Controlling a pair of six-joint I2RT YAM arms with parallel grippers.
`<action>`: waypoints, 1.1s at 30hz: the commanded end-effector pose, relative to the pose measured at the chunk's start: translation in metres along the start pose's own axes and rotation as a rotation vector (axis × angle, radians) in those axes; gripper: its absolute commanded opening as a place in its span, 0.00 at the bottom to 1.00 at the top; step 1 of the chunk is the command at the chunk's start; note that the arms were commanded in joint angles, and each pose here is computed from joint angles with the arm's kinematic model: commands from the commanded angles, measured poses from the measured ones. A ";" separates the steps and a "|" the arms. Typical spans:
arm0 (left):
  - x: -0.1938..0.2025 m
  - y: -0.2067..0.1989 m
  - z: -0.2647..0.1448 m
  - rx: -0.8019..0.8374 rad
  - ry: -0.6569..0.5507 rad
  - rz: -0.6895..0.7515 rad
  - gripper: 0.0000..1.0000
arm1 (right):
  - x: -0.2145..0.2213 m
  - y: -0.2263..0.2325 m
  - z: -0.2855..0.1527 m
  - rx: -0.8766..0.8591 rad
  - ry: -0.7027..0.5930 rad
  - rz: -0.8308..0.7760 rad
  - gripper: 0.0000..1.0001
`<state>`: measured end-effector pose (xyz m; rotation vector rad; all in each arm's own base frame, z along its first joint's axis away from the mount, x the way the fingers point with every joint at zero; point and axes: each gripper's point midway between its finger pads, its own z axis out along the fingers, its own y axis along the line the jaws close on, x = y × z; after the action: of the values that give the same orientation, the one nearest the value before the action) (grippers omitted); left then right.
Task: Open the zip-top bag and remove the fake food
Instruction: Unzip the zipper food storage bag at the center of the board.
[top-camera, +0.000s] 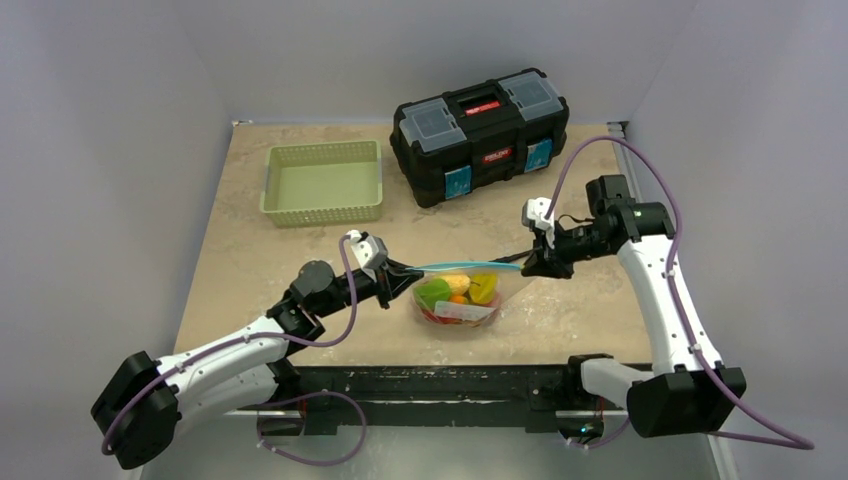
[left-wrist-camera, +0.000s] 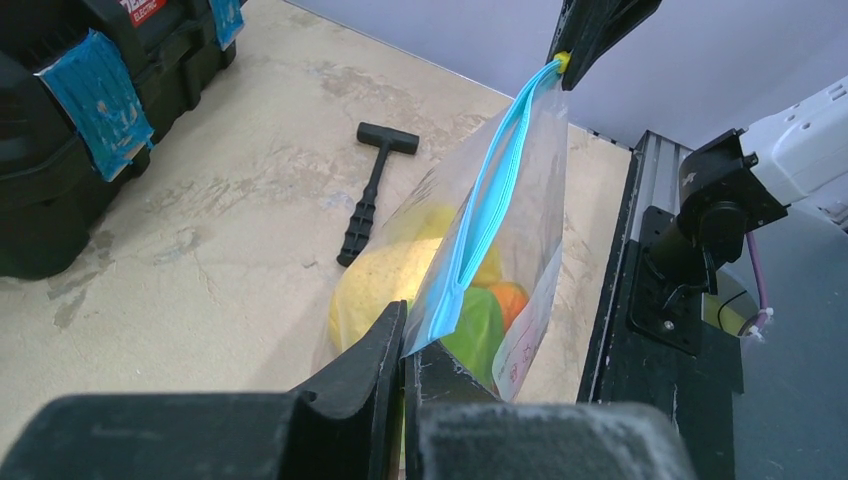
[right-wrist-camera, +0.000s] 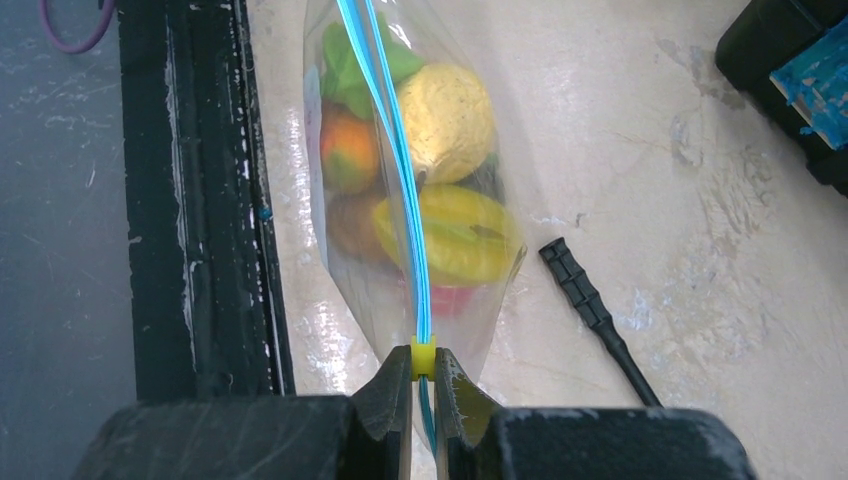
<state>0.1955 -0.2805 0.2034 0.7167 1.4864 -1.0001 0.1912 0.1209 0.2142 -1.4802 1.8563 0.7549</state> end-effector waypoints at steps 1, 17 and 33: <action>-0.008 0.008 -0.003 -0.040 -0.037 0.043 0.00 | 0.006 -0.008 -0.015 0.063 0.060 -0.021 0.01; -0.009 0.008 -0.004 -0.043 -0.040 0.047 0.00 | 0.023 -0.017 -0.033 0.155 0.123 0.008 0.02; -0.014 -0.001 0.002 0.013 -0.031 0.041 0.00 | -0.020 0.013 -0.016 0.023 -0.027 -0.022 0.67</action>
<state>0.1968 -0.2777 0.2020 0.7235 1.4884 -0.9770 0.1902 0.0936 0.2131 -1.4248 1.9471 0.6402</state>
